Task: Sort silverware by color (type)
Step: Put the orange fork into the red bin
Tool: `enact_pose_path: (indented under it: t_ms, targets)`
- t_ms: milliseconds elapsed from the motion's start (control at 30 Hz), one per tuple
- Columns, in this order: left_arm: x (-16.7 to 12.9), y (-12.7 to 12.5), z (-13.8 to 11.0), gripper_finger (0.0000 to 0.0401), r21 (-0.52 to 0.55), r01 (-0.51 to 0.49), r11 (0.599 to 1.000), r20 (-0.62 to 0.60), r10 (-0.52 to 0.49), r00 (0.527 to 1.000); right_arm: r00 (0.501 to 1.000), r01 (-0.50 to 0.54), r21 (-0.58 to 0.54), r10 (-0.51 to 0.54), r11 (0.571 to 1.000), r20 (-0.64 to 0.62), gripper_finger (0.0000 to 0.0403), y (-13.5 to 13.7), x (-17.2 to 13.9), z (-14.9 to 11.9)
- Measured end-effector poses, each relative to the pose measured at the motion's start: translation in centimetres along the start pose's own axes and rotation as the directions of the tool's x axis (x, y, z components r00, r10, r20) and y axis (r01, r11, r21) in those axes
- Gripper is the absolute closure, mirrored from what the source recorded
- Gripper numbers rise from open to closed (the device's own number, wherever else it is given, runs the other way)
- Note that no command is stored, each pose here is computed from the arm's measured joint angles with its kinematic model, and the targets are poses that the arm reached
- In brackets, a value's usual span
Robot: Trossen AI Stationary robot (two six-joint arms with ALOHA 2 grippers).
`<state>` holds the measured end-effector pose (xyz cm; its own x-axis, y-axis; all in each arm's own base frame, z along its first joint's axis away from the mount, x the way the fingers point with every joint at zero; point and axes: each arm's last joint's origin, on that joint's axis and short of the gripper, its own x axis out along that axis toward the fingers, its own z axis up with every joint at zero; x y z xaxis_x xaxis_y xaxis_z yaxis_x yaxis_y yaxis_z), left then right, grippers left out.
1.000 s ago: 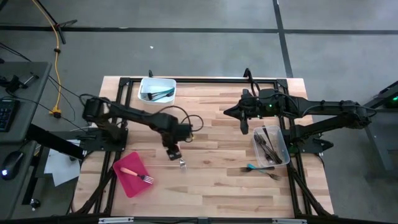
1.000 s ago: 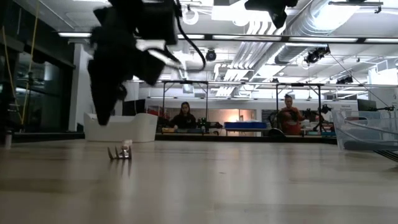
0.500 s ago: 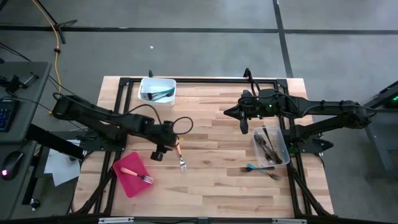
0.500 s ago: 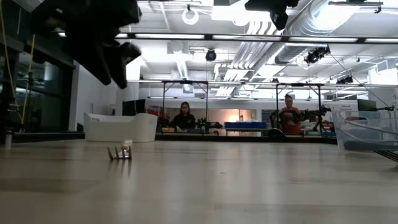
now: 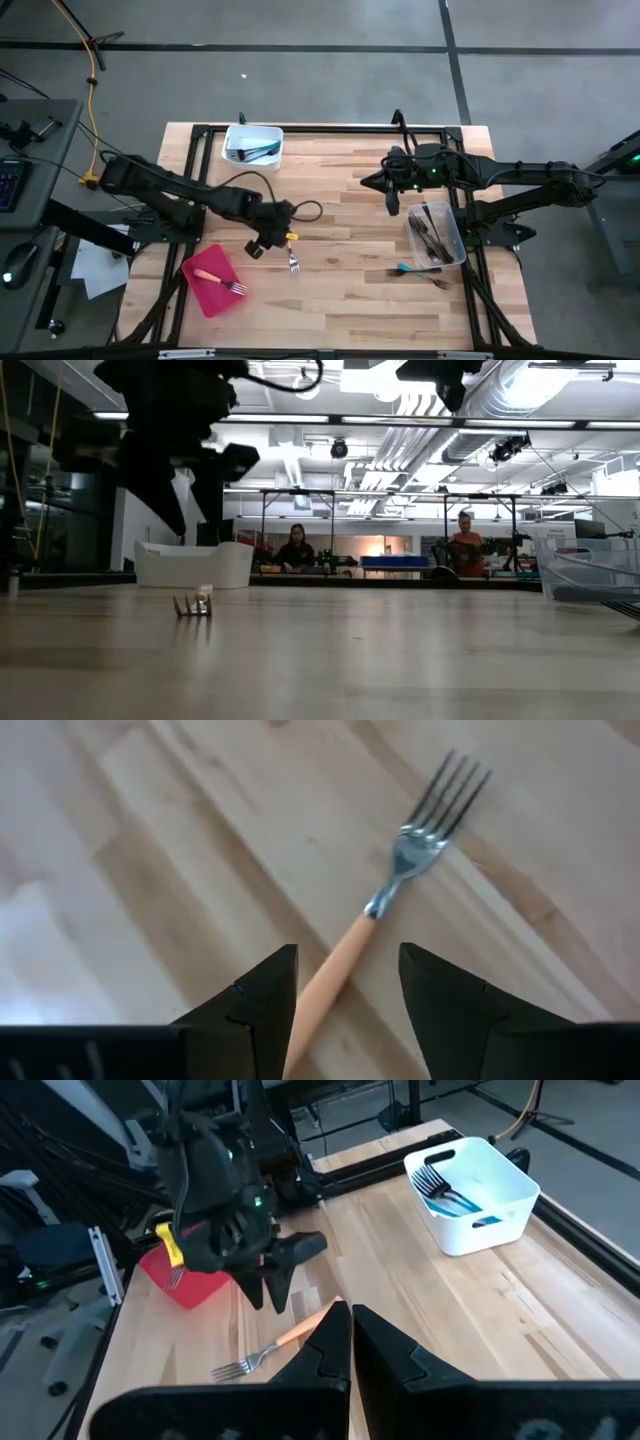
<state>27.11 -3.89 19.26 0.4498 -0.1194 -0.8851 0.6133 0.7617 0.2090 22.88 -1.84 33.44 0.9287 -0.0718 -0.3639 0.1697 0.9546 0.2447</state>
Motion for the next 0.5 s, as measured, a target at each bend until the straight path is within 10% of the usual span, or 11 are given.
enact_pose_path:
  t_ms: [500]
  targets:
    - [5.9, 0.4, 1.4, 0.0234, 0.088, 0.115, 0.99, -0.088, -0.107, 0.99, 1.0, 0.009, 0.008, -0.009, 1.0, -0.023, 0.0403, -0.1, 0.0, -0.2]
